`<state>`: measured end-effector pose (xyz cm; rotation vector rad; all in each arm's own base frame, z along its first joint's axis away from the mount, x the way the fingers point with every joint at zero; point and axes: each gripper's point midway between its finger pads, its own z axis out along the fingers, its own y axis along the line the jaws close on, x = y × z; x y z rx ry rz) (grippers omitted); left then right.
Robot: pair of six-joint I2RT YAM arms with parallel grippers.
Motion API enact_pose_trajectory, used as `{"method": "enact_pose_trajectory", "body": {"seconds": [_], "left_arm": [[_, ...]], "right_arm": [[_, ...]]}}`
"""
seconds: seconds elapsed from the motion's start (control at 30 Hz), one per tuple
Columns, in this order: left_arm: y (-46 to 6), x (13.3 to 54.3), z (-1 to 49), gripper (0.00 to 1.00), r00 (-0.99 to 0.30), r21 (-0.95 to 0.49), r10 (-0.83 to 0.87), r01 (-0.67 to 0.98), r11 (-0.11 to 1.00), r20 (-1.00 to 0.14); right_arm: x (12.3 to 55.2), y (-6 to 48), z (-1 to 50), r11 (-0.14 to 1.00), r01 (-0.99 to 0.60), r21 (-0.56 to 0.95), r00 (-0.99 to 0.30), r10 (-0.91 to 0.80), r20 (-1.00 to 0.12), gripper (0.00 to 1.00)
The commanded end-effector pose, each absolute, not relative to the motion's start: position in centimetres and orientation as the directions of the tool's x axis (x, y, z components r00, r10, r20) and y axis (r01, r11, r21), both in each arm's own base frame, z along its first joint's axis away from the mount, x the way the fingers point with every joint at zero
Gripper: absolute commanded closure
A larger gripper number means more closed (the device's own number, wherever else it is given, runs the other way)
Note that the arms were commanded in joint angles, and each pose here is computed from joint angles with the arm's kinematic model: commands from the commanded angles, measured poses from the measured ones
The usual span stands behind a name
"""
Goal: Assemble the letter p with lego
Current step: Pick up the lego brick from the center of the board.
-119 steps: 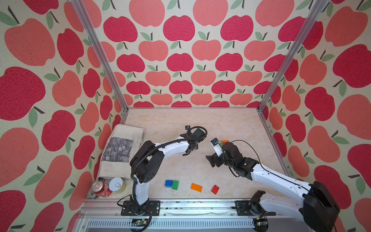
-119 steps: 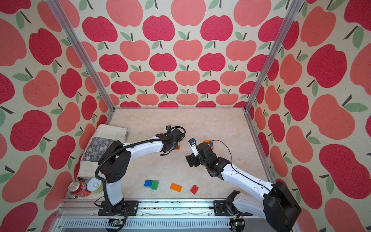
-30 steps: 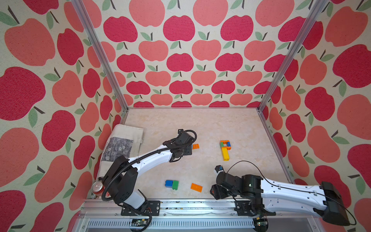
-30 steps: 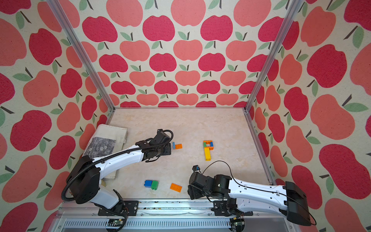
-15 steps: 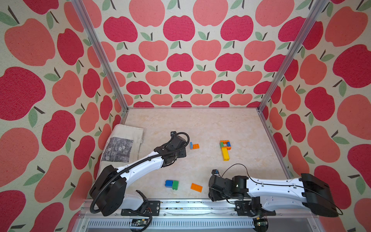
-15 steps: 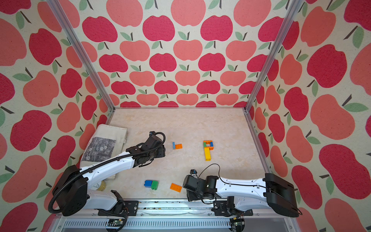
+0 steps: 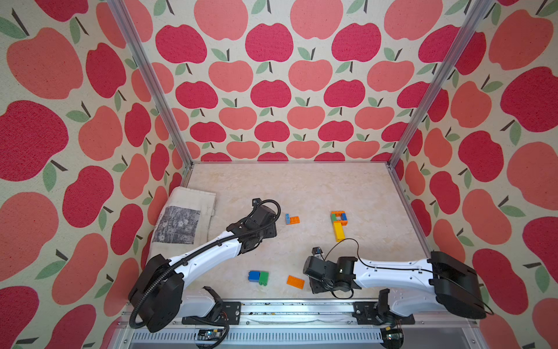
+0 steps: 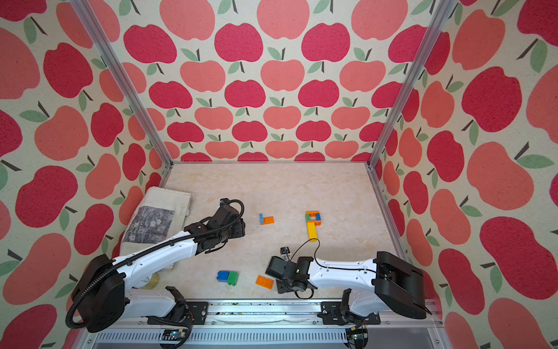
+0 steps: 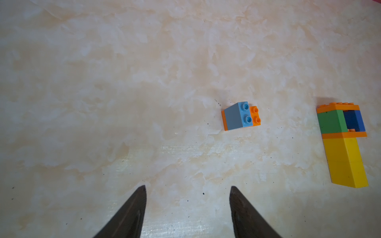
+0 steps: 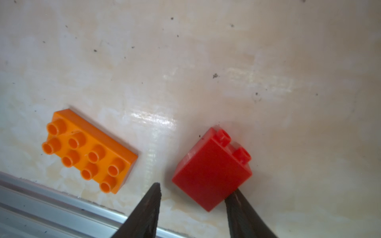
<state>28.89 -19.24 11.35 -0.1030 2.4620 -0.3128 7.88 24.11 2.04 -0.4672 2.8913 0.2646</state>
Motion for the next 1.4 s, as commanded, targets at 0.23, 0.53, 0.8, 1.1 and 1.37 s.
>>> {"method": "enact_pose_trajectory", "body": {"seconds": [0.23,0.53,0.8,1.1,1.37], "left_arm": [[-18.2,28.4,12.1,0.33,-0.774,-0.259,-0.166,-0.002,0.966,-0.611],[-17.6,28.1,12.1,0.33,-0.778,-0.270,-0.177,-0.010,0.963,-0.602],[-19.2,27.7,12.6,0.33,-0.824,-0.358,-0.160,0.055,0.932,-0.544],[-23.2,26.0,15.4,0.35,-0.865,-0.498,-0.066,0.222,0.838,-0.497],[-25.0,24.9,18.0,0.38,-0.863,-0.571,-0.022,0.315,0.758,-0.505]], "right_arm": [[10.6,24.2,1.1,0.927,-0.374,-0.027,-0.889,-0.366,-0.273,0.47],[11.0,24.6,0.8,0.919,-0.393,-0.032,-0.883,-0.387,-0.264,0.62],[13.2,26.9,5.5,0.822,-0.570,0.008,-0.728,-0.500,-0.469,0.69],[18.1,32.7,12.6,0.602,-0.797,-0.044,-0.327,-0.492,-0.807,0.69],[20.7,34.9,15.7,0.522,-0.841,-0.141,-0.041,-0.322,-0.946,0.70]]}}
